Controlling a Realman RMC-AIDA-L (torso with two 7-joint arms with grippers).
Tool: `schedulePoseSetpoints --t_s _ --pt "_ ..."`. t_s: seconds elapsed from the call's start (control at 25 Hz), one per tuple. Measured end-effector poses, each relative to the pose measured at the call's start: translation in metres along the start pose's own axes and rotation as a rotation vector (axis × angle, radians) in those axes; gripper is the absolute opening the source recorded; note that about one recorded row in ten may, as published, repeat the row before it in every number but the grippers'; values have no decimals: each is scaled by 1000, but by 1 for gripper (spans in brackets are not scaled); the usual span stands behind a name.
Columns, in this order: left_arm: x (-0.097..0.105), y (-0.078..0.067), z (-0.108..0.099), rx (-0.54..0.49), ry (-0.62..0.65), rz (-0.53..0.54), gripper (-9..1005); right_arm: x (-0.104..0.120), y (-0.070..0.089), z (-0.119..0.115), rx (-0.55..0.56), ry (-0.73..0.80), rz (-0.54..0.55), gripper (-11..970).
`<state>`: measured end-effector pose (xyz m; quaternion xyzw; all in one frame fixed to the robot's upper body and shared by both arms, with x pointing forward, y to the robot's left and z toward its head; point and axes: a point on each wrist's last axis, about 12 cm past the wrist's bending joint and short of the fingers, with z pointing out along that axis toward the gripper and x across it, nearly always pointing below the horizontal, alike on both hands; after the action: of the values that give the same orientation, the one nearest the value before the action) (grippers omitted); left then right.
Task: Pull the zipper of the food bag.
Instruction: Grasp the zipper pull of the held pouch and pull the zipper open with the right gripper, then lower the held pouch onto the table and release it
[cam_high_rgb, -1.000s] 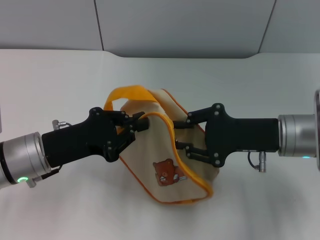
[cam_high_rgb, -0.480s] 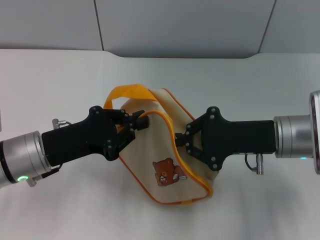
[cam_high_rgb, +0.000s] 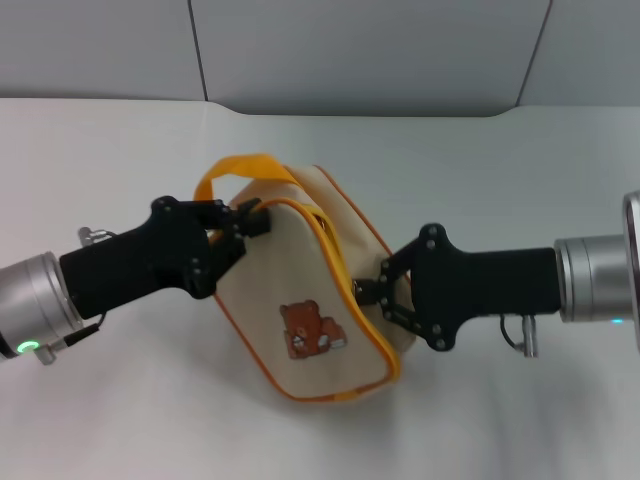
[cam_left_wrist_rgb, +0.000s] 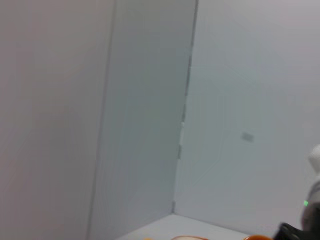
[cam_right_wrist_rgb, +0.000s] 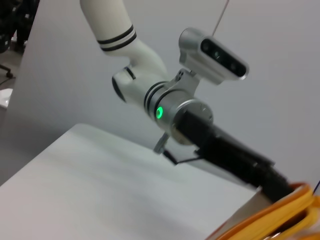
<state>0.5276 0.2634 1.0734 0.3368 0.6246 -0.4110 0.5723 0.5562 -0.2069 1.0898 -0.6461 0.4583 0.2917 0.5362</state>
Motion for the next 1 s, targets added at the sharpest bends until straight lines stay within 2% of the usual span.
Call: schedulePoseSetpoints --t_s 0.32,0.36,0.6,0.72,0.76,0.8,0.92,0.96,1.0 --pt "0 11 -14 -99 6 -11 93 8 13 -12 -44 57 16 42" --pt "1 13 -18 -130 1 -16 93 9 17 -18 -37 64 22 47" --pt "2 14 -19 -148 1 -22 94 13 25 -26 7 70 53 73" --pt "5 13 -22 -161 1 -42 94 14 26 -31 89 34 109 86" --pt "9 10 -23 -167 -1 -54 94 14 25 -35 159 1 167 91" --pt "9 10 -23 -167 -1 -54 94 14 25 -35 159 1 167 95" --pt "15 4 -27 -189 -12 -70 95 14 28 -39 250 -58 232 108" --pt "21 -1 -29 -214 -30 -84 95 14 31 -40 316 -112 280 113" --pt "21 -1 -29 -214 -30 -84 95 14 31 -40 316 -112 280 117"
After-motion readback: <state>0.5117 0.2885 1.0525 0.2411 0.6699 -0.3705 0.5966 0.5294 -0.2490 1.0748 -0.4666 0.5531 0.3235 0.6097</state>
